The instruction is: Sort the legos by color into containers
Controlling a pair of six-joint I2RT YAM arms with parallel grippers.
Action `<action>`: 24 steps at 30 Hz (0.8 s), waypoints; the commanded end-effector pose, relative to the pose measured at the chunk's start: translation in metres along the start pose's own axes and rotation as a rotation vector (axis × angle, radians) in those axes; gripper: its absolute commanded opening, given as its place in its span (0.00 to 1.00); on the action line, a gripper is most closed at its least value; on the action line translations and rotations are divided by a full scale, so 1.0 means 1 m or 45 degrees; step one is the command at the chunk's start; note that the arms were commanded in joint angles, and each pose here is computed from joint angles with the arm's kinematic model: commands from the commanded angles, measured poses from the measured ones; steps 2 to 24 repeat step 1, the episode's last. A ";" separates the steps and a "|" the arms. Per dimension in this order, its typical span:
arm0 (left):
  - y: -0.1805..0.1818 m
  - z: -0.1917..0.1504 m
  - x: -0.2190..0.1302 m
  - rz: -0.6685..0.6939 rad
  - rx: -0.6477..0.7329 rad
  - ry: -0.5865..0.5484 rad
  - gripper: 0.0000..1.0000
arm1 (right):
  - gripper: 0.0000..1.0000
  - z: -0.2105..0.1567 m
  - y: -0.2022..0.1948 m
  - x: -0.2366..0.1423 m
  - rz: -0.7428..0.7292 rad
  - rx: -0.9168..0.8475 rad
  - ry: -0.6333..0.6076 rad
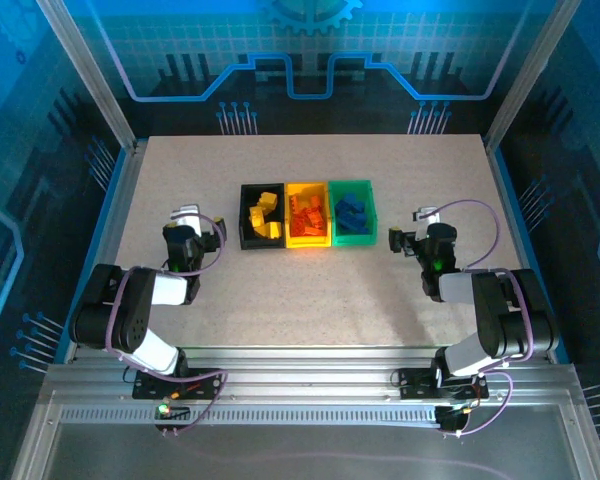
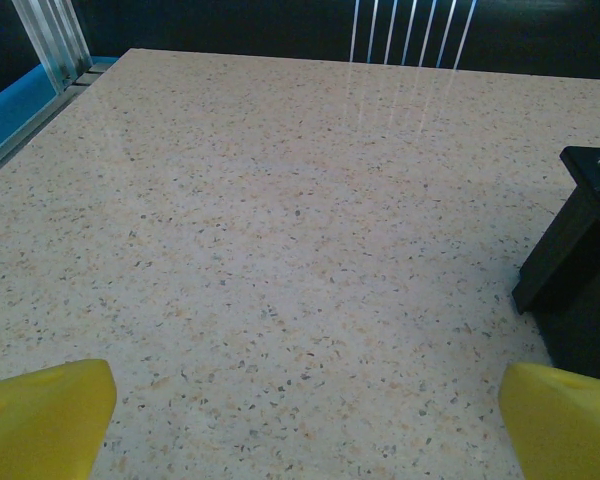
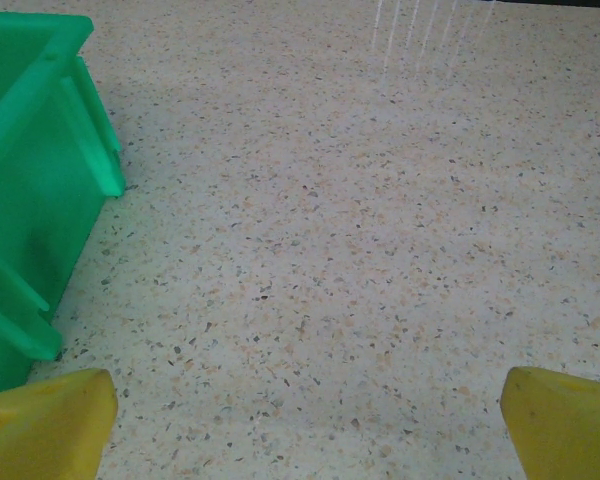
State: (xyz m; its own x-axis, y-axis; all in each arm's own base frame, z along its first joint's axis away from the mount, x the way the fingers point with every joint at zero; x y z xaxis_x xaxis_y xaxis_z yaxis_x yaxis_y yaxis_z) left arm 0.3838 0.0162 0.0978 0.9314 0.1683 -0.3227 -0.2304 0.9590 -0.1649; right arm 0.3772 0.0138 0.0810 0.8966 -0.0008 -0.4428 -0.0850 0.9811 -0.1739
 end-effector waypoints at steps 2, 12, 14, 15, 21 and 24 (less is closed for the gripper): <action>-0.002 0.002 0.000 -0.022 -0.007 -0.019 0.99 | 1.00 0.021 0.001 0.001 -0.004 -0.028 -0.086; -0.002 0.002 0.000 -0.022 -0.007 -0.019 0.99 | 1.00 0.021 0.001 0.001 -0.004 -0.028 -0.086; -0.002 0.002 0.000 -0.022 -0.007 -0.019 0.99 | 1.00 0.021 0.001 0.001 -0.004 -0.028 -0.086; -0.002 0.002 0.000 -0.022 -0.007 -0.019 0.99 | 1.00 0.021 0.001 0.001 -0.004 -0.028 -0.086; -0.002 0.002 0.000 -0.022 -0.007 -0.019 0.99 | 1.00 0.021 0.001 0.001 -0.004 -0.028 -0.086; -0.002 0.002 0.000 -0.022 -0.007 -0.019 0.99 | 1.00 0.021 0.001 0.001 -0.004 -0.028 -0.086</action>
Point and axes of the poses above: each hand's point on the last joint's axis, 136 mm out from that joint toward the fingers, its own x axis out along the fingers, its own y axis along the line the jaws close on, z = x × y, the point moved 1 cm from there along -x, back along the fingers, and after that the axes turned 8 degrees about -x, right-handed, at the moved point
